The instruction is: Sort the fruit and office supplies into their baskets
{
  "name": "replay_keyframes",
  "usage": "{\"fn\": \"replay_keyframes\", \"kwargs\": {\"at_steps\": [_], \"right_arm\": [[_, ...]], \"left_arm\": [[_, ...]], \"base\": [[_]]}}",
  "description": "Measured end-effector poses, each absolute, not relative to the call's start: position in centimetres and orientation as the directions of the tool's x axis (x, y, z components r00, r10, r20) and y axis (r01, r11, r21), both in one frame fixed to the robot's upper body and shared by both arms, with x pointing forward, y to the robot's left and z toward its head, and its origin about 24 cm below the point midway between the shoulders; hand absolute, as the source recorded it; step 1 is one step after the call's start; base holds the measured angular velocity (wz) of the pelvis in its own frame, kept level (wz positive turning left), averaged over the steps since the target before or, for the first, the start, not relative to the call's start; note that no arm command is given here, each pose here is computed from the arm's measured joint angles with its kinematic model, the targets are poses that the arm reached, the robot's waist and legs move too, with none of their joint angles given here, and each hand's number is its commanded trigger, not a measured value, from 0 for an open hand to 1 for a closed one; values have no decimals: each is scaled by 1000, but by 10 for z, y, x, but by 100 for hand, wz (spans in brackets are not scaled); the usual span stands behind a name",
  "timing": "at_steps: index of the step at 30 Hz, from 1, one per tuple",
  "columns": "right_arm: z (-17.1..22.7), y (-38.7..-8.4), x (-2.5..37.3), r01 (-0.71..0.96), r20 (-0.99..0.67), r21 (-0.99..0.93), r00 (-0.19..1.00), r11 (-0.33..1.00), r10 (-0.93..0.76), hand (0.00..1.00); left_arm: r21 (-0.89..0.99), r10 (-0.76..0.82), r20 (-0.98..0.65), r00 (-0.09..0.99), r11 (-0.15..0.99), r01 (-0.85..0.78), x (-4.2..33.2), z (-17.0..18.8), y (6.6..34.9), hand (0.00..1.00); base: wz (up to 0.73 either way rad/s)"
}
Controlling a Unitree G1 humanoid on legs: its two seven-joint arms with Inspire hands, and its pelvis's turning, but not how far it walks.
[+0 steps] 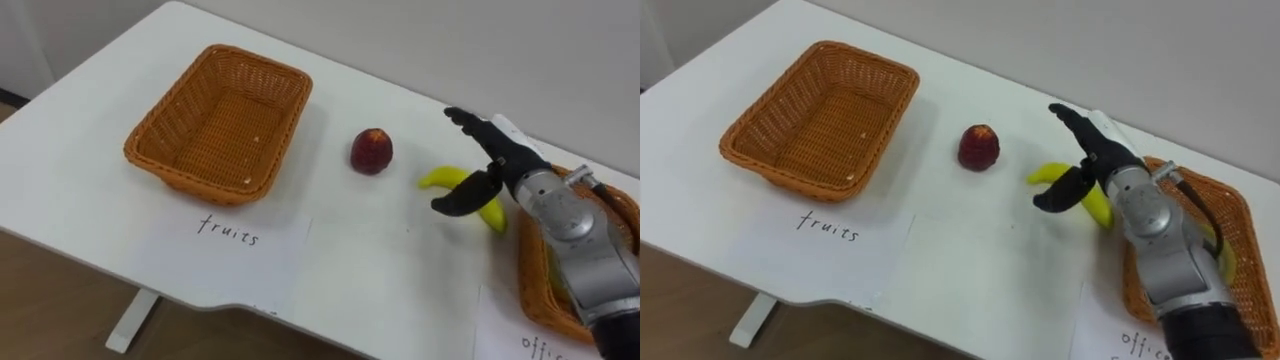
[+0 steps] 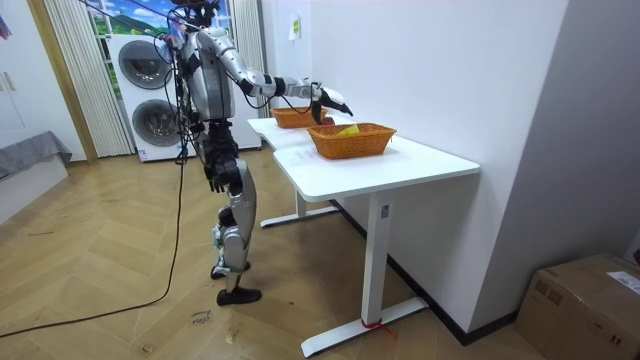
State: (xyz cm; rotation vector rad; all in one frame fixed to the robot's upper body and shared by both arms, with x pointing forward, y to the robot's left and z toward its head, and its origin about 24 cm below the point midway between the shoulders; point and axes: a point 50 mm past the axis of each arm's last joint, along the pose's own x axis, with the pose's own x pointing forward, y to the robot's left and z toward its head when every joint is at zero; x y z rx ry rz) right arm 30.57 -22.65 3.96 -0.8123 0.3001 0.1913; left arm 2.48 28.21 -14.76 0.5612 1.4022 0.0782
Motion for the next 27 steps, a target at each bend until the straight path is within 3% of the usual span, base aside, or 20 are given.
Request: {"fn": "replay_keyframes", "kwargs": {"at_steps": [27], "right_arm": [[31,-236,329,-315,-412,-749,911,583,-37,0]], "left_arm": [[456,396,-886,240,835,306,41,-145,286,0]], "base": [[3]]}}
